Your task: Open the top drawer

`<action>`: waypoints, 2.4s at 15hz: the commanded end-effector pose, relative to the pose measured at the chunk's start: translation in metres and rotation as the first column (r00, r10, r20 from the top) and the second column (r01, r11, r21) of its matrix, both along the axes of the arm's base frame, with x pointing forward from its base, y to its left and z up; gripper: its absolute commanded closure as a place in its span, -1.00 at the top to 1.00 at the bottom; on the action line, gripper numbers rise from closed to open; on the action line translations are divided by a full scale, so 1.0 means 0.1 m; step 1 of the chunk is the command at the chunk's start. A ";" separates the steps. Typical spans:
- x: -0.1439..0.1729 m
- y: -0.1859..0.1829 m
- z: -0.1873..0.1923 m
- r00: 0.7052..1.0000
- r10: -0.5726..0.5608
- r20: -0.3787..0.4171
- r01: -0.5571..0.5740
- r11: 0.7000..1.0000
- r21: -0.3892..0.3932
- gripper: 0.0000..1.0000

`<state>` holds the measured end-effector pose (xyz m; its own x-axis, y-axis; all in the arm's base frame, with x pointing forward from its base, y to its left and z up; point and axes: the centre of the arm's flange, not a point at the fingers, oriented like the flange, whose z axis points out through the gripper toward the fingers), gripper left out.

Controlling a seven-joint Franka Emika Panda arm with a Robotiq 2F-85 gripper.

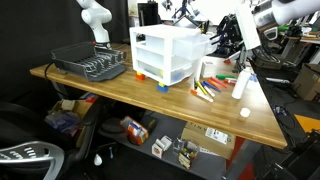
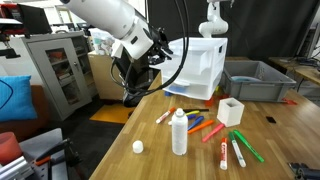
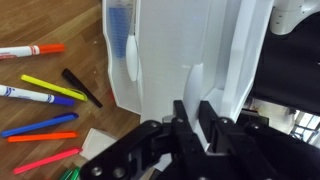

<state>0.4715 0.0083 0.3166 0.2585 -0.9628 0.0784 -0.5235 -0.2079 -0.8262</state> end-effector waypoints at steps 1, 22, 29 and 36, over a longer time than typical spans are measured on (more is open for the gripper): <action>-0.20 0.08 -0.02 1.000 -0.001 -0.007 0.001 1.000 -0.015 -0.90; -0.47 0.09 0.11 1.000 0.006 -0.026 -0.007 1.000 -0.020 0.93; -0.89 0.62 0.85 0.980 0.094 -0.174 -0.106 0.993 -0.060 1.00; -1.78 0.56 0.81 0.906 0.141 -0.400 -0.213 0.967 -0.142 1.00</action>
